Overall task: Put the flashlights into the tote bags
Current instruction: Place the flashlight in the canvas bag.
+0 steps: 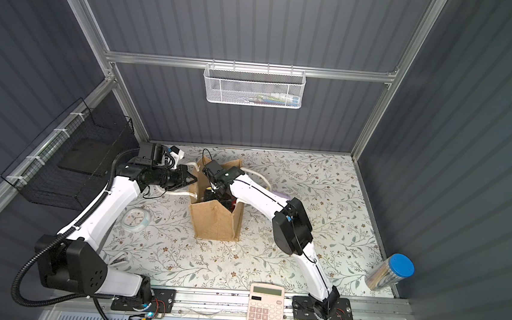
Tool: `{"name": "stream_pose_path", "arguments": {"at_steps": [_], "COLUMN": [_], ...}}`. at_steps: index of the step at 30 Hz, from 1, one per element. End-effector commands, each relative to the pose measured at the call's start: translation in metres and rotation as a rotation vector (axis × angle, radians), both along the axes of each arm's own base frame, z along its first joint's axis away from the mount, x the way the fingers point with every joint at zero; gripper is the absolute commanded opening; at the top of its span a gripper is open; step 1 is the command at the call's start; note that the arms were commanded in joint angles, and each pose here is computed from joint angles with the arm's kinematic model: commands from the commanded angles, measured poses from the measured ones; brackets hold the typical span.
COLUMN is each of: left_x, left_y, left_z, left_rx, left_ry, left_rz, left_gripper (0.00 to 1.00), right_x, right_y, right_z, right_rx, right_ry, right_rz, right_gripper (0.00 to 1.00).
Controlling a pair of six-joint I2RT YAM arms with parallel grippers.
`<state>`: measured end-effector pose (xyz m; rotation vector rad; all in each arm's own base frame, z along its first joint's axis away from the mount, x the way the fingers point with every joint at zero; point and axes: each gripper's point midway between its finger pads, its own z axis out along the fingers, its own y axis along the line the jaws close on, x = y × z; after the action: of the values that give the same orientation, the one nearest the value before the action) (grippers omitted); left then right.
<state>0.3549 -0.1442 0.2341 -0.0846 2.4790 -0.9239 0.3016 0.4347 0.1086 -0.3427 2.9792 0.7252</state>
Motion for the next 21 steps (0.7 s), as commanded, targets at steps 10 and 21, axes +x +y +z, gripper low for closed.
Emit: {"name": "stream_pose_path", "arguments": {"at_steps": [10, 21], "left_x": [0.001, -0.001], "left_y": [0.002, 0.002], "left_z": [0.010, 0.014], "left_rx": [-0.004, 0.001], "left_ry": [-0.045, -0.057], "left_rz": [-0.006, -0.004], "left_gripper": [0.00, 0.00], "right_x": [0.000, 0.005], "right_y": [-0.023, -0.024], "right_z": [-0.012, 0.016], "right_rx": [-0.034, 0.052], "right_ry": [0.048, 0.039], "right_rz": [-0.004, 0.006], "right_gripper": [0.45, 0.56]}}
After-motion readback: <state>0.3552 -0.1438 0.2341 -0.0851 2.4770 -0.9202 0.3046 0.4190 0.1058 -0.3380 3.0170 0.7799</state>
